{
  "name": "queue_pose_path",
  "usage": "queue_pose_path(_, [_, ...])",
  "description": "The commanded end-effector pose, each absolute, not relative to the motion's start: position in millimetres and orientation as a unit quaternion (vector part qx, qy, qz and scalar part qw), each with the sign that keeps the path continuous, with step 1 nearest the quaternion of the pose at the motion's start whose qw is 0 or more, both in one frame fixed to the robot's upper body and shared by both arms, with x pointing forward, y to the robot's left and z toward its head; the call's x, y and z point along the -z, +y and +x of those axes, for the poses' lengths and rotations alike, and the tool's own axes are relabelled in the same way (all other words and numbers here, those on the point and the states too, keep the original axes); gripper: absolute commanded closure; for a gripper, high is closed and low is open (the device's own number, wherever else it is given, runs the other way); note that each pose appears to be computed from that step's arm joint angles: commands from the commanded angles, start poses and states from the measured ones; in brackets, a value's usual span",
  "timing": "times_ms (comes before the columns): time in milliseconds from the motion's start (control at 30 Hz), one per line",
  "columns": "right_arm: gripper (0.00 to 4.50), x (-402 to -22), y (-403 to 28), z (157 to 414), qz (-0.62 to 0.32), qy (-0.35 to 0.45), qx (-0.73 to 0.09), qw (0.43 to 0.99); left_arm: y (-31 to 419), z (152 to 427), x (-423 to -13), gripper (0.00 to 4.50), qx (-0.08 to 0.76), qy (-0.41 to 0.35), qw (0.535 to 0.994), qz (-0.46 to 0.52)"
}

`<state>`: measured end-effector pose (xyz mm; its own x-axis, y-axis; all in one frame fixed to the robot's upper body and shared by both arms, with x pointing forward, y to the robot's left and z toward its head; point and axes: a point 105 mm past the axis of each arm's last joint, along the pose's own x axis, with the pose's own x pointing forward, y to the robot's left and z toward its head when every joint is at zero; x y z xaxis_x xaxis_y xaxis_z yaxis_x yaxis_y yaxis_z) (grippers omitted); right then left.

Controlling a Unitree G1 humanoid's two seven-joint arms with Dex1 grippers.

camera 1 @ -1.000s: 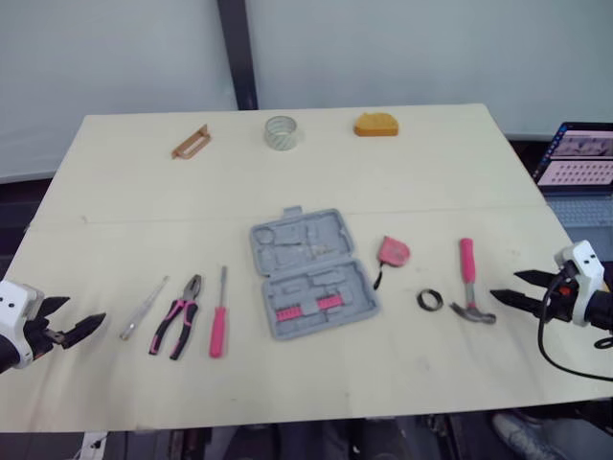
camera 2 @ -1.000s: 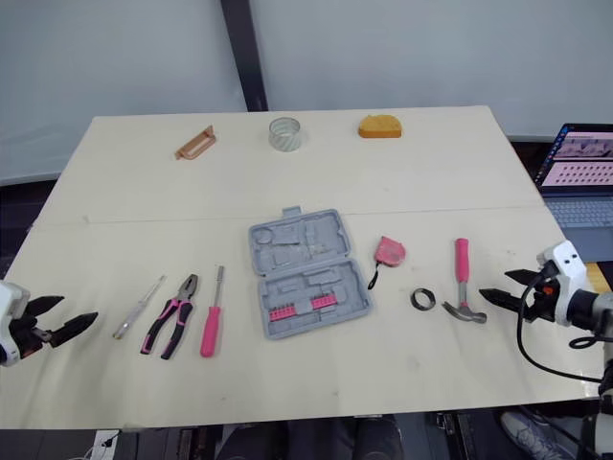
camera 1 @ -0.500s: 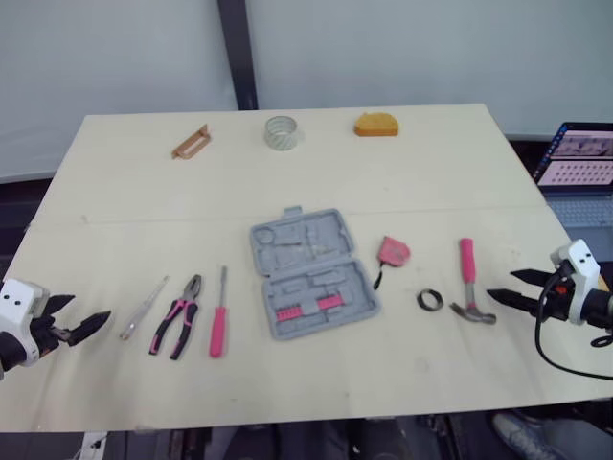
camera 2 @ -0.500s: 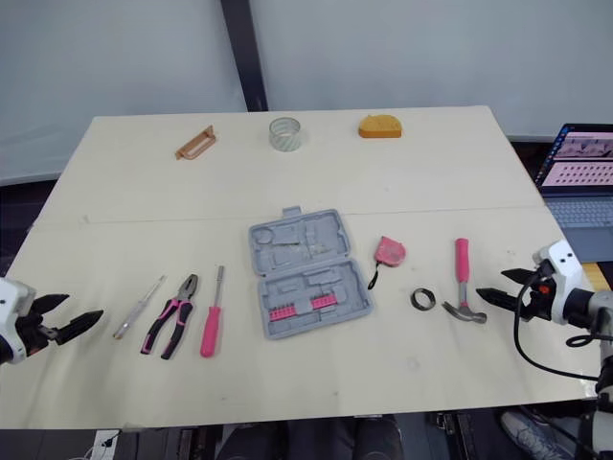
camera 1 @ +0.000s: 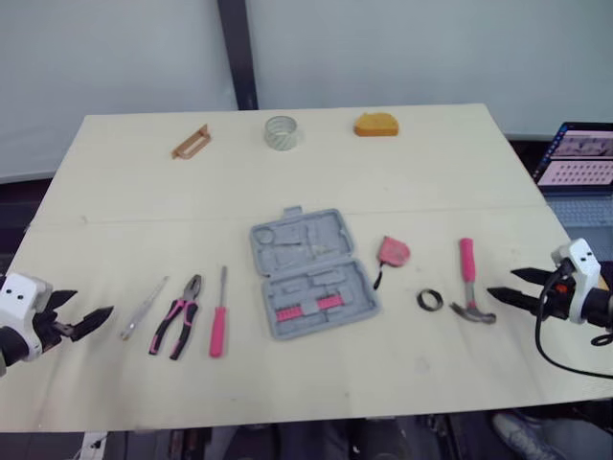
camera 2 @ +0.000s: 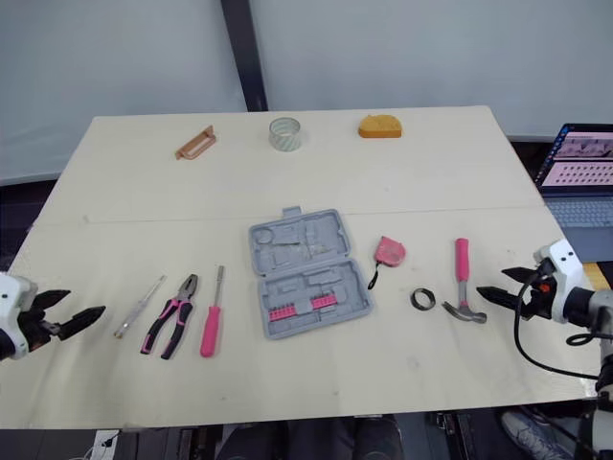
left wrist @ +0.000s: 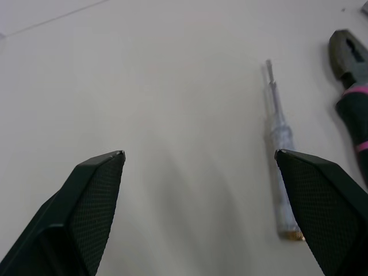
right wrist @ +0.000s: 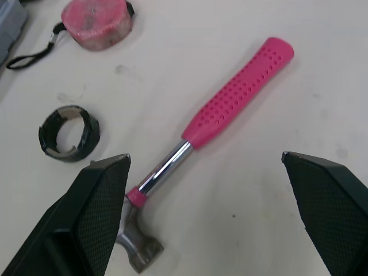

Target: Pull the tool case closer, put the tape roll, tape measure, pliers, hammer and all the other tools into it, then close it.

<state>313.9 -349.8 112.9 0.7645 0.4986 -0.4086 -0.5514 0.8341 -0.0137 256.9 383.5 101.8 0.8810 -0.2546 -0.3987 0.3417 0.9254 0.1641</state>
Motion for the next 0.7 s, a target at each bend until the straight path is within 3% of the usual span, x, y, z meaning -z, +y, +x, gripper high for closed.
queue_pose_path(33, [0.00, -141, -313, 326, -0.071, 0.141, -0.335, 0.929, 347, 264, -111, 0.02, 0.215, 0.175, 0.954, 0.113])
queue_pose_path(133, [0.00, -140, -281, 332, -0.100, 0.136, -0.363, 0.917, 316, 269, -111, 0.02, 0.257, 0.176, 0.944, 0.106])
queue_pose_path(233, [0.89, -136, -242, 341, -0.130, 0.134, -0.391, 0.901, 277, 285, -112, 0.87, 0.297, 0.161, 0.934, 0.113])
queue_pose_path(467, [4.47, -130, -171, 367, -0.164, 0.127, -0.425, 0.881, 210, 316, -104, 4.39, 0.341, 0.157, 0.918, 0.132])
queue_pose_path(700, [4.49, -117, -146, 380, -0.199, 0.145, -0.435, 0.866, 182, 325, -78, 4.45, 0.352, 0.206, 0.901, 0.150])
